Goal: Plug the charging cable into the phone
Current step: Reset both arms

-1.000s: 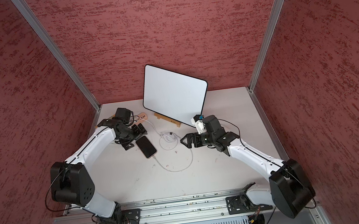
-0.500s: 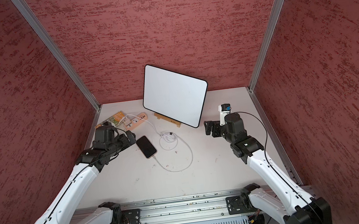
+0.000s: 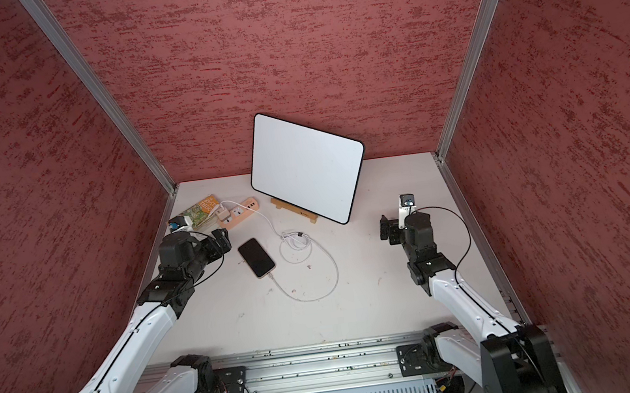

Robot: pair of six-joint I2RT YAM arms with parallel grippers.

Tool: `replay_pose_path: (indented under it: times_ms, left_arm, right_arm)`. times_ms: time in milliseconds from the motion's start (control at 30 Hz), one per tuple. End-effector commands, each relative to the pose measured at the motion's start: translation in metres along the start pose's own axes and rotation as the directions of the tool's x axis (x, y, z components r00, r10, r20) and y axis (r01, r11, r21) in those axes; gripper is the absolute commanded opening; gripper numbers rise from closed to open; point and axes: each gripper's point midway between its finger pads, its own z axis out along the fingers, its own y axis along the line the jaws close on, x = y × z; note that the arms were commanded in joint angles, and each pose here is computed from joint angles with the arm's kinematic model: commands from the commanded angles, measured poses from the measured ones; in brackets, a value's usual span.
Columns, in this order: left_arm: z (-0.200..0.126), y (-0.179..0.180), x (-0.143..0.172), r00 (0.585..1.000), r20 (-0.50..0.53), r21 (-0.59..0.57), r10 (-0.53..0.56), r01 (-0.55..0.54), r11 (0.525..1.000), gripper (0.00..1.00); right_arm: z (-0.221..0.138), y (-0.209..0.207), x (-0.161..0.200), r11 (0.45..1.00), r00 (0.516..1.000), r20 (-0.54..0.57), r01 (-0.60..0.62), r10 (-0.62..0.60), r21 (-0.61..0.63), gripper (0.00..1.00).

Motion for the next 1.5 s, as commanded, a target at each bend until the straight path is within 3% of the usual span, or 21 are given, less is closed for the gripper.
replay_pose_path:
  times_ms: [0,433,633,767,867,1067,1233,1467]
  left_arm:
    - [0.006,0.006,-0.023,0.994,0.104,-0.013,0.020,-0.019,1.000,1.00]
    - [0.044,0.064,-0.023,0.993,0.118,-0.038,0.011,-0.006,0.999,1.00]
    - [0.058,0.062,-0.015,0.974,0.178,0.025,0.139,-0.145,0.989,1.00]
    - [0.065,0.057,-0.017,0.959,0.241,0.074,0.146,-0.168,0.983,1.00]
    - [0.075,0.054,-0.007,0.964,0.210,0.092,0.162,-0.184,0.979,1.00]
    - [0.082,0.048,0.007,0.951,0.225,0.083,0.210,-0.234,0.969,1.00]
    - [0.082,0.028,0.026,0.896,0.297,0.047,0.330,-0.359,0.932,1.00]
    - [0.082,0.032,0.029,0.887,0.312,-0.004,0.340,-0.357,0.934,1.00]
  right_arm:
    - [0.013,-0.008,-0.021,1.000,0.992,0.126,-0.011,0.008,0.021,0.99]
    - [0.041,-0.011,0.005,0.999,0.987,0.163,0.008,-0.014,0.037,0.98]
    - [0.048,-0.011,0.010,0.999,0.986,0.166,0.012,-0.018,0.039,0.99]
    - [0.053,-0.010,0.016,0.999,0.989,0.146,0.014,-0.020,0.037,0.99]
    - [0.056,-0.012,0.017,0.999,0.990,0.141,0.007,-0.013,0.041,0.99]
    - [0.061,-0.017,0.018,0.999,0.993,0.118,-0.019,0.013,0.042,0.99]
    - [0.062,-0.020,0.020,0.999,0.993,0.113,-0.030,0.025,0.043,0.99]
    - [0.054,-0.022,0.029,0.998,0.987,0.160,-0.036,0.029,0.045,0.99]
